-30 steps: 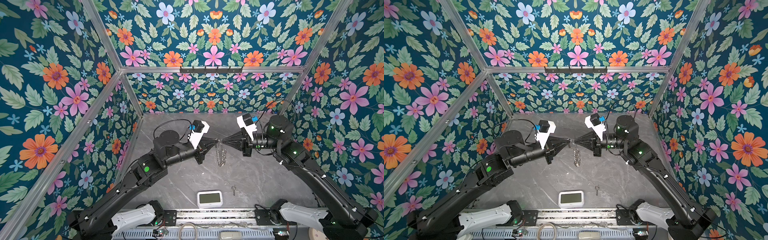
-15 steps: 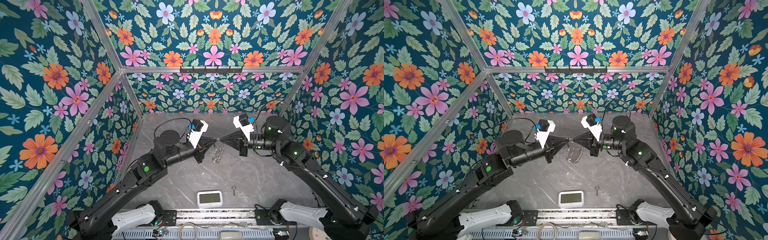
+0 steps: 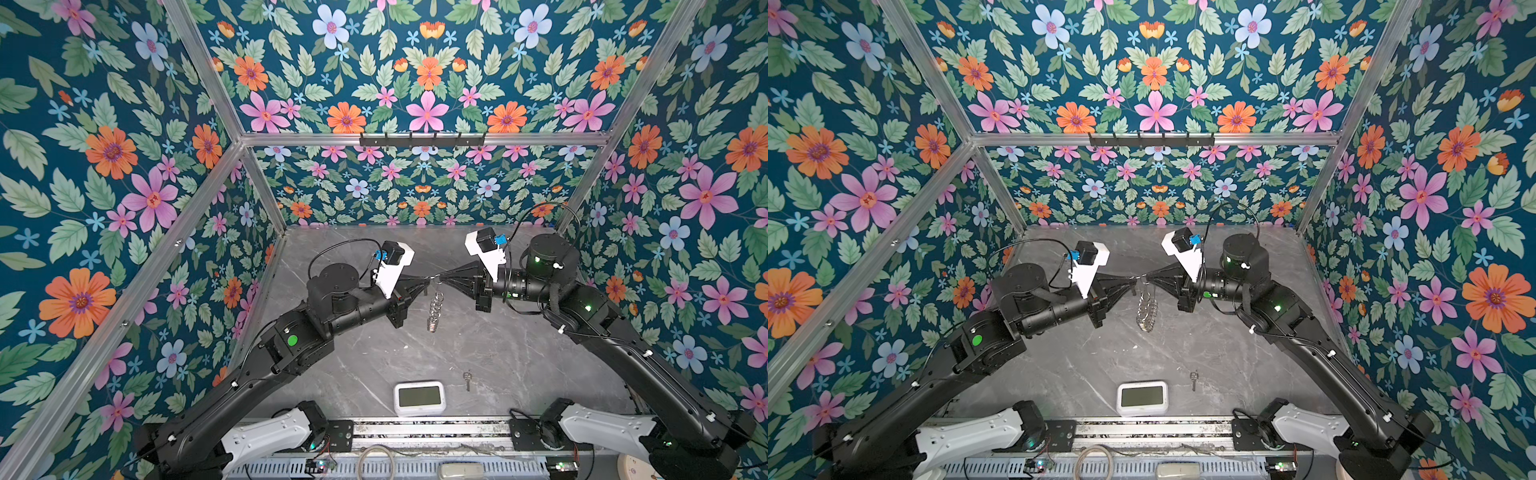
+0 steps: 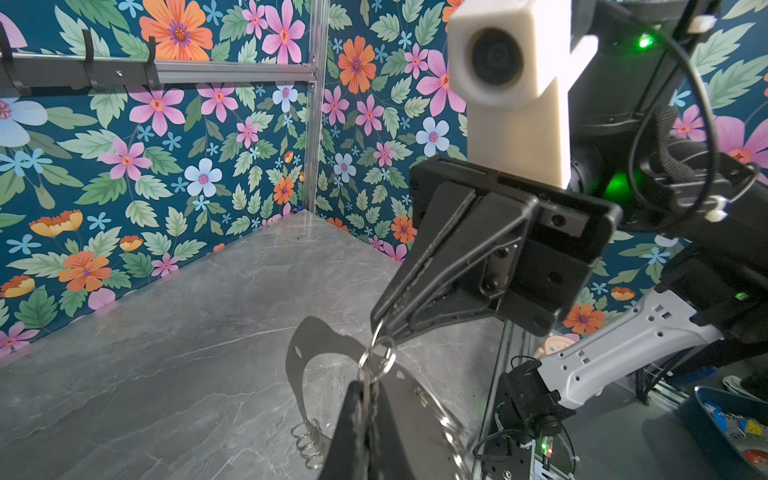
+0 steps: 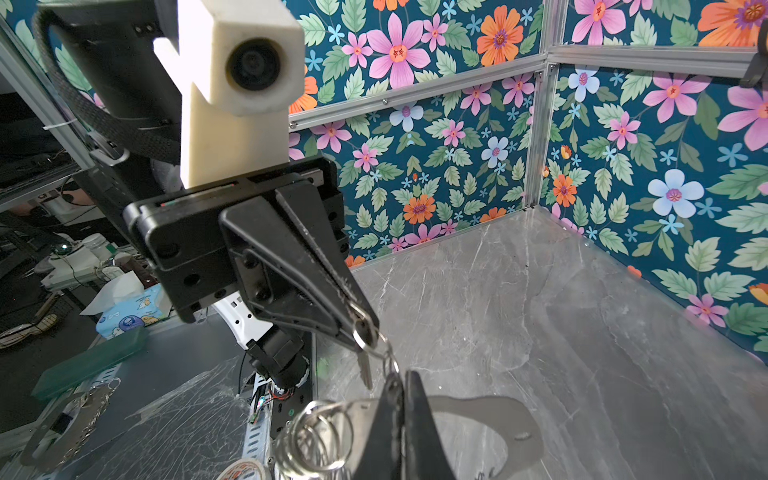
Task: Remove the keys from the keyring
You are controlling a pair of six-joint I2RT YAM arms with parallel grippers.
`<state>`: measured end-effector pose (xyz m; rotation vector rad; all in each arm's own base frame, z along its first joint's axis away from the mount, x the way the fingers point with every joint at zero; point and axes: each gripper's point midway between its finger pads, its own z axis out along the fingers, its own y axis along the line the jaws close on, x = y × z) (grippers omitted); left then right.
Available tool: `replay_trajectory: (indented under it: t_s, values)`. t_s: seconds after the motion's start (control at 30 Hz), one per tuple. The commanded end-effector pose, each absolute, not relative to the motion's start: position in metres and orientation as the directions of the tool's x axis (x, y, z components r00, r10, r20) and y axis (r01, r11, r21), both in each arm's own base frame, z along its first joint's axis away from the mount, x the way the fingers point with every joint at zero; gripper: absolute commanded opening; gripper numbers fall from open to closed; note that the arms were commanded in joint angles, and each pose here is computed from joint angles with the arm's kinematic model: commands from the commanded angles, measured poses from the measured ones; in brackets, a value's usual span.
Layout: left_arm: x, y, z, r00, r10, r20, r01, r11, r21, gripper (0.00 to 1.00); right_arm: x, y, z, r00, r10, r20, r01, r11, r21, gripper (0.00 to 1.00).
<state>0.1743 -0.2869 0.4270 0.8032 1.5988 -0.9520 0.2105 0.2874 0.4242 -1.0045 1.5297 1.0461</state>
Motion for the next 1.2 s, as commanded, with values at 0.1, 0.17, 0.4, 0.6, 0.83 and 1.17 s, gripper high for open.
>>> replay_trajectory:
  t_s: [0.1,0.17,0.4,0.6,0.83,1.17]
  values:
    - [0.168,-0.286,0.451,-0.163,-0.041,-0.986,0.893,0.419,-0.165,0.0,0.231,0.28,0.416,-0.195,-0.093,-0.976,-0.905,0.4,0.143,0.0]
    - [0.169,-0.287,0.45,-0.166,-0.037,-0.985,0.893,0.418,-0.166,0.0,0.233,0.279,0.416,-0.197,-0.09,-0.976,-0.9,0.411,0.144,0.0]
    - [0.167,-0.288,0.449,-0.168,-0.034,-0.985,0.896,0.412,-0.167,0.0,0.237,0.275,0.42,-0.183,-0.073,-0.98,-0.886,0.444,0.132,0.0]
    - [0.166,-0.289,0.448,-0.176,-0.029,-0.984,0.899,0.403,-0.173,0.0,0.241,0.275,0.42,-0.184,-0.072,-0.98,-0.879,0.459,0.131,0.0]
    - [0.164,-0.292,0.442,-0.195,-0.013,-0.981,0.903,0.389,-0.184,0.0,0.247,0.274,0.422,-0.183,-0.046,-0.982,-0.866,0.481,0.139,0.0]
    - [0.161,-0.293,0.438,-0.207,0.004,-0.978,0.905,0.38,-0.191,0.0,0.255,0.271,0.424,-0.181,-0.014,-0.983,-0.843,0.518,0.148,0.0]
